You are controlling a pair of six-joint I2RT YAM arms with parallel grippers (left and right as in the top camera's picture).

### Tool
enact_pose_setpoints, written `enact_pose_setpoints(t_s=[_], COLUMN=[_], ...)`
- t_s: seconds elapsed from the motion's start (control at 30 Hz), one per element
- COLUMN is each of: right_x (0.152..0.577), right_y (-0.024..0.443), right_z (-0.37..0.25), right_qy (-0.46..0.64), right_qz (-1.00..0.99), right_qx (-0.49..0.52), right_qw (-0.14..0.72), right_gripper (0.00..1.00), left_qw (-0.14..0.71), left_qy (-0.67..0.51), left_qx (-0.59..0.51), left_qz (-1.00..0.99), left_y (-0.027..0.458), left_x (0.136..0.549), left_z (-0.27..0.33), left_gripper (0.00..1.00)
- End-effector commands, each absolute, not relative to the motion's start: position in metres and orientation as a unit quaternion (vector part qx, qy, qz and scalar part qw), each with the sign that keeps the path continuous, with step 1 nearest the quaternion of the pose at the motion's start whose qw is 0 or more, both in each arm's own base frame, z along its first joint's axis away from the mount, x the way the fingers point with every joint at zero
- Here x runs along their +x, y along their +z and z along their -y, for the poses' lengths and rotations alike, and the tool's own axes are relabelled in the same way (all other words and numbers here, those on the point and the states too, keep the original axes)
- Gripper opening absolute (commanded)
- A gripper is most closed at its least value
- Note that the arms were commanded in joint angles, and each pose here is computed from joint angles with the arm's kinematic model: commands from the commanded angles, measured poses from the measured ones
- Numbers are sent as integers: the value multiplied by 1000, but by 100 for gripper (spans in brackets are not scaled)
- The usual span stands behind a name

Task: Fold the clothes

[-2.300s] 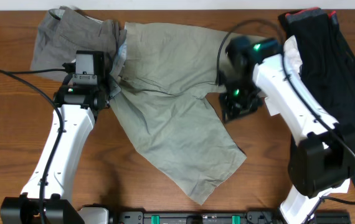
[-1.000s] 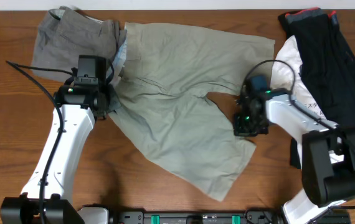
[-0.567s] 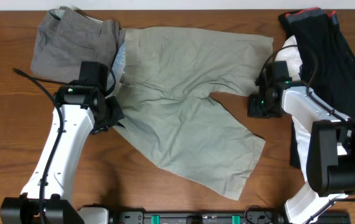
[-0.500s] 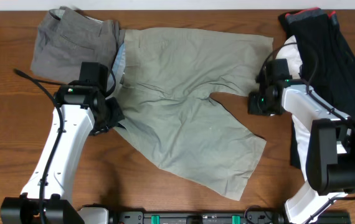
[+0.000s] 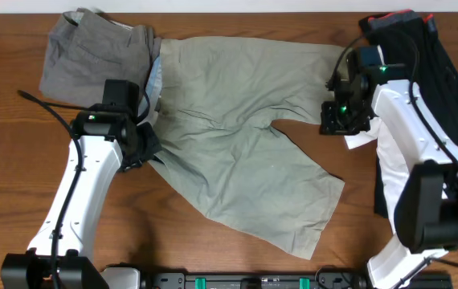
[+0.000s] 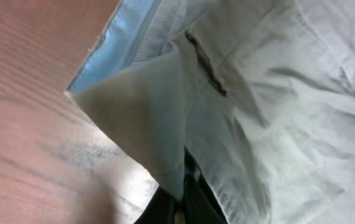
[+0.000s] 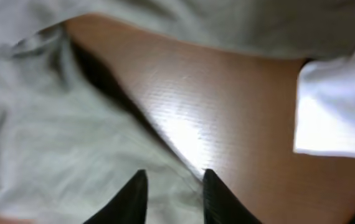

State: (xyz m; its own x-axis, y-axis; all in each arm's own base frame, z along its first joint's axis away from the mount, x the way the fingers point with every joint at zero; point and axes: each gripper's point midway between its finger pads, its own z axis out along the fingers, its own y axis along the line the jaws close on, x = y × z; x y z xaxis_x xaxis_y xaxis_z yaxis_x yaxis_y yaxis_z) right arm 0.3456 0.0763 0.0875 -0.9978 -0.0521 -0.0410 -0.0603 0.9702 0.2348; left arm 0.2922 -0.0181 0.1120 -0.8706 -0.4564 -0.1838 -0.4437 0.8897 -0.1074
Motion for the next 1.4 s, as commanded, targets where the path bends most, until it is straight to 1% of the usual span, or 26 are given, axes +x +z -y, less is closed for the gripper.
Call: enact_pose_setpoints(t_s=[0.0, 0.2, 0.3, 0.4, 0.5, 0.6, 0.67, 0.7, 0.77, 0.8, 0.9, 1.2, 1.37], right_x=[328, 279, 245, 205, 165, 127, 112, 106, 99, 96, 93, 80, 81], right_y=[124, 156, 160, 148, 122, 95, 84, 79, 71, 68, 57, 19, 2], right_z=[-99, -124, -138, -148, -155, -161, -165, -164, -156, -152, -143, -137, -145], right_qy=[130, 117, 118, 114, 96, 66, 51, 35, -2, -16, -36, -34, -6], right_qz=[-989, -991, -991, -992, -994, -993, -994, -995, -997, -997, -997, -995, -996], right_qx=[-62, -51, -48, -47, -48, -53, -53, -47, -26, -16, 6, 28, 27], right_qw=[34, 41, 35, 9, -35, -77, -85, -84, -74, -70, -65, -88, -81], right_gripper=[32, 32, 32, 36, 40, 41, 41, 43, 54, 57, 62, 61, 56], left_qw=[105, 113, 114, 115, 119, 125, 128, 129, 129, 129, 131, 132, 132], left_qy=[-24, -15, -15, -16, -17, -19, -20, -20, -20, -20, -21, -22, -22], left_qx=[-234, -241, -241, -242, -242, -242, -242, -242, -242, -242, -242, -244, -244], left_qz=[-966, -964, -964, -963, -963, -962, -961, -961, -961, -961, -961, -961, -961], left_y=[110, 111, 111, 111, 111, 112, 113, 113, 113, 113, 113, 113, 113], left_x=[292, 294, 295, 295, 298, 301, 302, 303, 303, 303, 304, 304, 304], left_z=[17, 13, 13, 13, 13, 13, 13, 13, 13, 13, 13, 14, 13], left_gripper=[6, 6, 6, 6, 6, 6, 6, 6, 6, 6, 6, 6, 6])
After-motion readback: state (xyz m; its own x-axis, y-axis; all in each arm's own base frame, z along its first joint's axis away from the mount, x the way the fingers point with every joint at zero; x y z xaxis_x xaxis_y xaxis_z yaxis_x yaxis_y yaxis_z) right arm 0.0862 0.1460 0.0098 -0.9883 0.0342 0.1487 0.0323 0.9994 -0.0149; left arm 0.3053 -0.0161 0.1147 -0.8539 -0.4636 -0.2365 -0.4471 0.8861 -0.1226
